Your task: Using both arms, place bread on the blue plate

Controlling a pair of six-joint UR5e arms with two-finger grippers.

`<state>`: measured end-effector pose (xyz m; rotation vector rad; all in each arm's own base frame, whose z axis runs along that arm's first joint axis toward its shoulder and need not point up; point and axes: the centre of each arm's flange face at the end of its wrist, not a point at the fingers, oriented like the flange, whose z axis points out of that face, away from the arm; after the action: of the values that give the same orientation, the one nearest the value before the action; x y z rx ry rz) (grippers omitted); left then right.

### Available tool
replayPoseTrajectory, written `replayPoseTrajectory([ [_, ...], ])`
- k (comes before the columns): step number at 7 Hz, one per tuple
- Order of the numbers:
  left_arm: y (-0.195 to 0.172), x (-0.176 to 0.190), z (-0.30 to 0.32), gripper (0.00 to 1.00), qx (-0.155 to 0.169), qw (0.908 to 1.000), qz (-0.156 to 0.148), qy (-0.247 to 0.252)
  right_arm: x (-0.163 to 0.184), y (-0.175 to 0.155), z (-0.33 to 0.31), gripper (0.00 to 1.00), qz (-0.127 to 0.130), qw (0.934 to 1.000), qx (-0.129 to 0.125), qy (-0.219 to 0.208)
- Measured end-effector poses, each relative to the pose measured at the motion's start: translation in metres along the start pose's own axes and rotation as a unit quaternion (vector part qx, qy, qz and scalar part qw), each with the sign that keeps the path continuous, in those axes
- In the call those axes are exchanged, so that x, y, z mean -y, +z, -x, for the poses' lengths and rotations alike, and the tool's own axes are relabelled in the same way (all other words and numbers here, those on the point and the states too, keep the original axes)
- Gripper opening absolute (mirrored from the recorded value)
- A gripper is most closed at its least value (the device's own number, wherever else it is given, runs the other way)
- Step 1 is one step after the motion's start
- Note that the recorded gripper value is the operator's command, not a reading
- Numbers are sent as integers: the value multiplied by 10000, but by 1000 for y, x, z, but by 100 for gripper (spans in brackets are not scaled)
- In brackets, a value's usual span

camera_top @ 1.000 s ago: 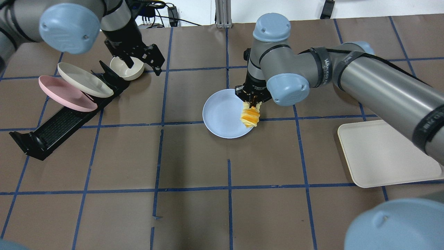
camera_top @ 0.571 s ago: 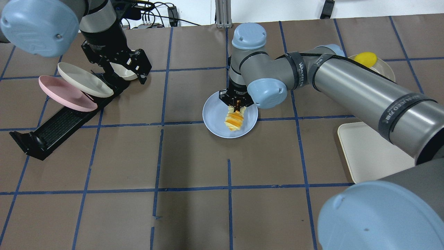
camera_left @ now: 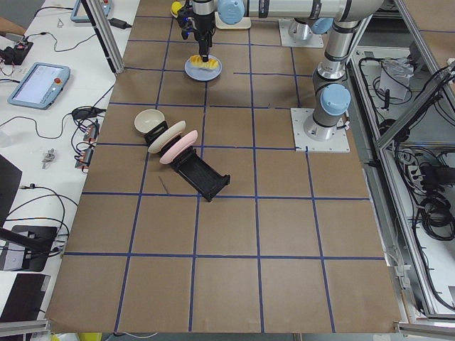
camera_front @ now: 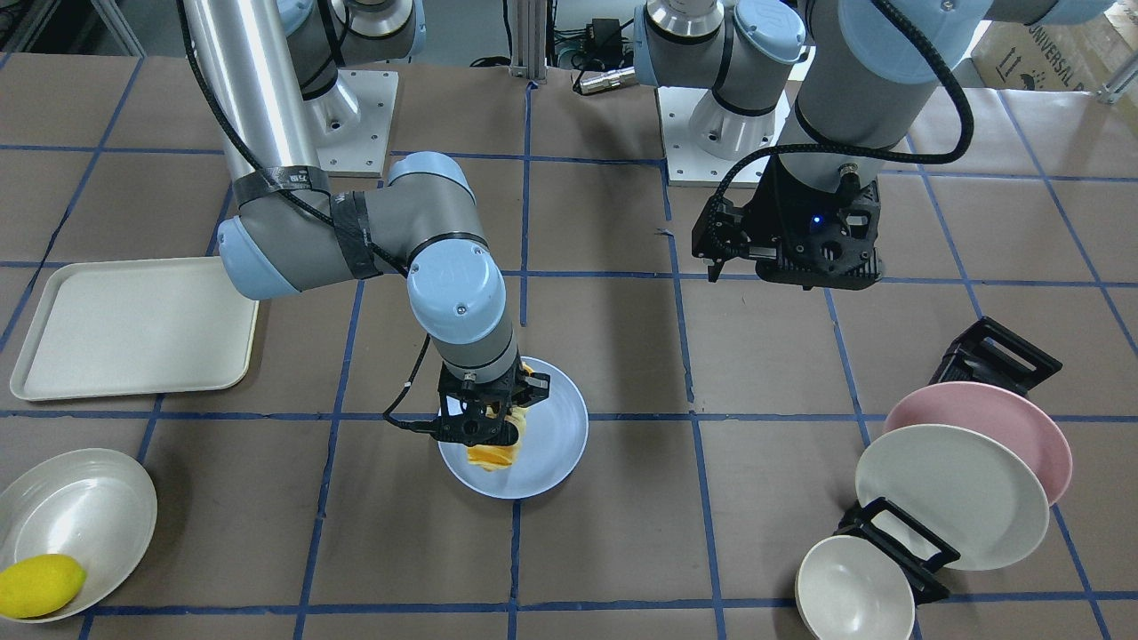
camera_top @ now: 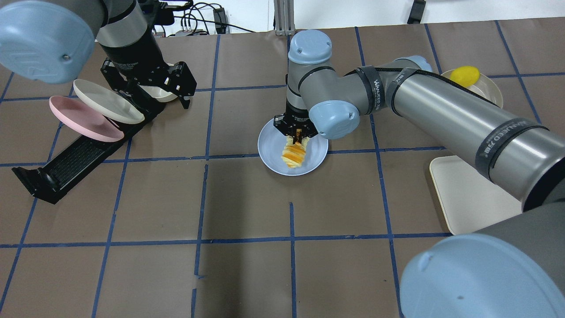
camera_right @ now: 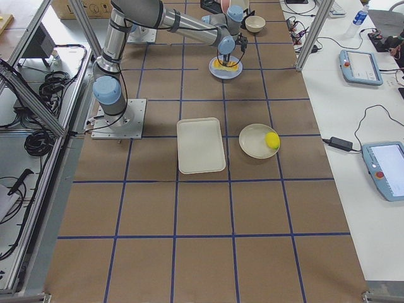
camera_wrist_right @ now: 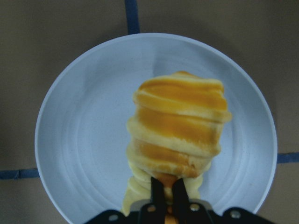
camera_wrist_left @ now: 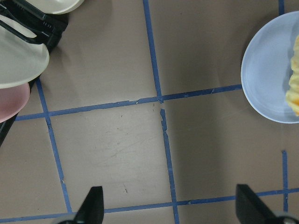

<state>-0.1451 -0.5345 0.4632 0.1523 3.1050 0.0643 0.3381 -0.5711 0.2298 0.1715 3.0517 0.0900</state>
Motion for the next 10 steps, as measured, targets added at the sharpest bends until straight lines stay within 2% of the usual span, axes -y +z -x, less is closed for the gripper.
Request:
replayPoseTrajectory([
  [2, -6, -1, 6, 100, -22, 9998, -42, -184, -4, 2, 7, 100, -20, 9996, -4, 282],
  [4, -20, -9, 4, 100, 22, 9969, -150, -771, 0, -17, 1, 100, -208, 9992, -56, 325],
  [5, -21, -11, 1, 100, 20, 9955, -149, -937, 6, -45, -8, 100, -450, 9985, -61, 309],
  [6, -19, -12, 0, 100, 17, 9950, -126, -988, 16, -78, -21, 100, -811, 9965, -204, 74],
  [7, -16, -10, -1, 100, 15, 9949, -104, -1006, 28, -111, -37, 100, -1272, 9896, -579, -350],
  [8, -14, -9, -1, 100, 4, 9948, -84, -1014, 41, -138, -53, 100, -1631, 9816, -833, -546],
  [9, -14, -10, -2, 100, -21, 9949, -77, -1006, 55, -163, -75, 100, -1895, 9761, -936, -509],
  [10, -14, -12, -5, 100, -33, 9953, -81, -961, 62, -184, -99, 100, -2044, 9730, -982, -428],
])
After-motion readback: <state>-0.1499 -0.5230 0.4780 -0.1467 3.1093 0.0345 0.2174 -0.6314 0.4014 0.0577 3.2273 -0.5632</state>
